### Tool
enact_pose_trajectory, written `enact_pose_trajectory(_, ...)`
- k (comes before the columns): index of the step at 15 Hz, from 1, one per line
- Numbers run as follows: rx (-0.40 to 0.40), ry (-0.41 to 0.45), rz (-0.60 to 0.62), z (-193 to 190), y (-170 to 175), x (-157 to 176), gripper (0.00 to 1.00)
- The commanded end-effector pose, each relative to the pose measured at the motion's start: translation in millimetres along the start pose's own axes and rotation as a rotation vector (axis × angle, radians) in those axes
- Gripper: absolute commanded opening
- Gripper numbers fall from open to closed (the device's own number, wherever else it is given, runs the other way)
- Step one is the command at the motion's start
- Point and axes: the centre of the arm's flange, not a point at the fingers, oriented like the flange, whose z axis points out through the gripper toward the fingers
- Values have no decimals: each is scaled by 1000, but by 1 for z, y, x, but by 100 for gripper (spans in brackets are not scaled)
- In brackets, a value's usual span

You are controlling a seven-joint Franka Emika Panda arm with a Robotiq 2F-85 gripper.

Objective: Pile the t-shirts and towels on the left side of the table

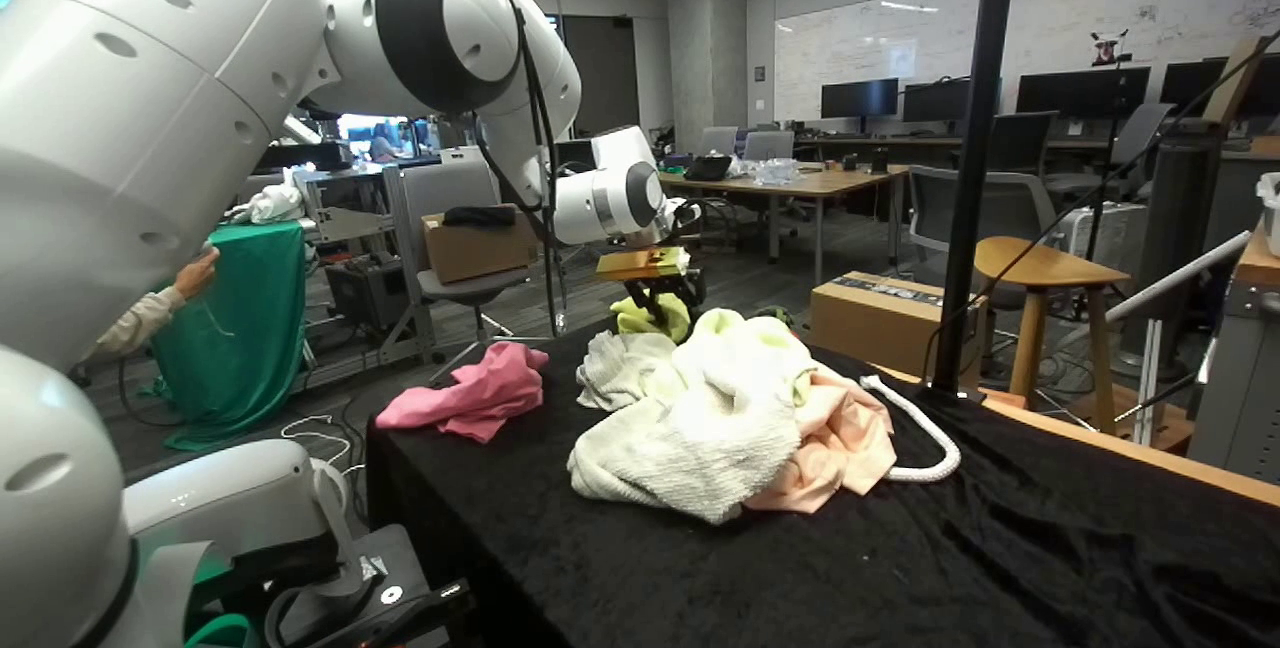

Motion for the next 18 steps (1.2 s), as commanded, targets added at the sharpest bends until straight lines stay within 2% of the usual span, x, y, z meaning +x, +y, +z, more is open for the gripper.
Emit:
enact_pose_trajectory(1, -24, 13, 28, 1, 1, 10, 32)
enact_pose_trajectory(2, -21, 9, 27, 0, 2, 10, 23)
enact_pose_trajectory(4, -25, 6, 36, -3, 2, 11, 12)
enact_pose_trajectory(6, -24, 1, 45, -10, 3, 11, 10)
enact_pose_trajectory(8, -24, 1, 61, -17, 4, 11, 17)
enact_pose_trajectory(12, -28, -32, 67, -24, 10, 9, 16)
enact_pose_trajectory(18, -2, -41, 142, -74, 53, -4, 15)
